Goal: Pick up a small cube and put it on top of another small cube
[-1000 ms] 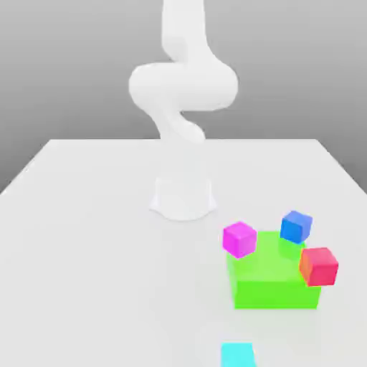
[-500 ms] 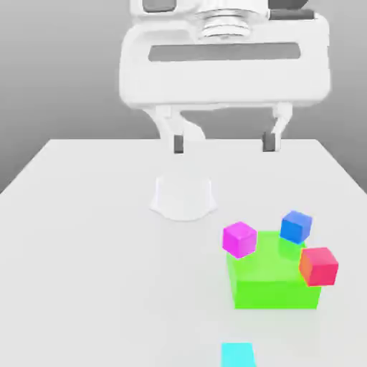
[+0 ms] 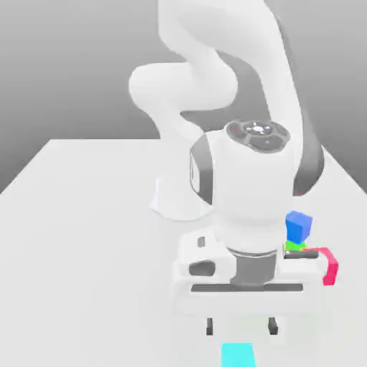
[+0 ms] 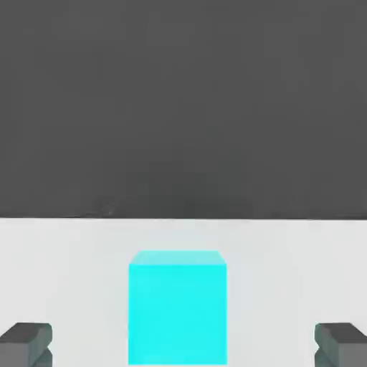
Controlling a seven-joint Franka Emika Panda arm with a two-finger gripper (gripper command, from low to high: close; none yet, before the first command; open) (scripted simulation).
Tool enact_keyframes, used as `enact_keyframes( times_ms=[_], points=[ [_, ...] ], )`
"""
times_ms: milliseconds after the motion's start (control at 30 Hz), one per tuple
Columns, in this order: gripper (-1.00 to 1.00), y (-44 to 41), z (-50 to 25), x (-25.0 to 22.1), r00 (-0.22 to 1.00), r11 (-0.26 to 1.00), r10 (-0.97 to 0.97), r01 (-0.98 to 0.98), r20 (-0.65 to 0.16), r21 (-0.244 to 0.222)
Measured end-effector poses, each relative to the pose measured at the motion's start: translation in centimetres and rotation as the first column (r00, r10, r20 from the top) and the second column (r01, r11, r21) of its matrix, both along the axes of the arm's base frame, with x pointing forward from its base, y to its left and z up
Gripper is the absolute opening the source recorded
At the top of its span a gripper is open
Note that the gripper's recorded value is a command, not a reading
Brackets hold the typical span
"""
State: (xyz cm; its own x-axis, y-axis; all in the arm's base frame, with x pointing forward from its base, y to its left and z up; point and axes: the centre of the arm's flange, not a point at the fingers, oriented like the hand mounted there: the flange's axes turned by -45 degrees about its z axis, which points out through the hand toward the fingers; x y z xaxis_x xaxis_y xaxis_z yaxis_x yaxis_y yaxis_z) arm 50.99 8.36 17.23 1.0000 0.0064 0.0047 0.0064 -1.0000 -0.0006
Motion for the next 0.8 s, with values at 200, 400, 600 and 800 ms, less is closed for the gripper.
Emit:
enact_keyframes(
  times_ms=[200,400,600,800],
  points=[
    [-1.0,0.0,-3.9,-0.1,1.0,1.0,0.0,0.0,-0.004,0.0],
    [-1.0,0.0,-2.0,-0.1,1.0,1.0,0.0,0.0,-0.004,0.0],
    [-1.0,4.4,5.4,-2.3,1.0,0.999,0.026,-0.026,-0.006,0.036],
    [-1.0,12.7,11.4,-8.9,0.993,0.992,0.118,-0.117,-0.007,0.051]
  ],
)
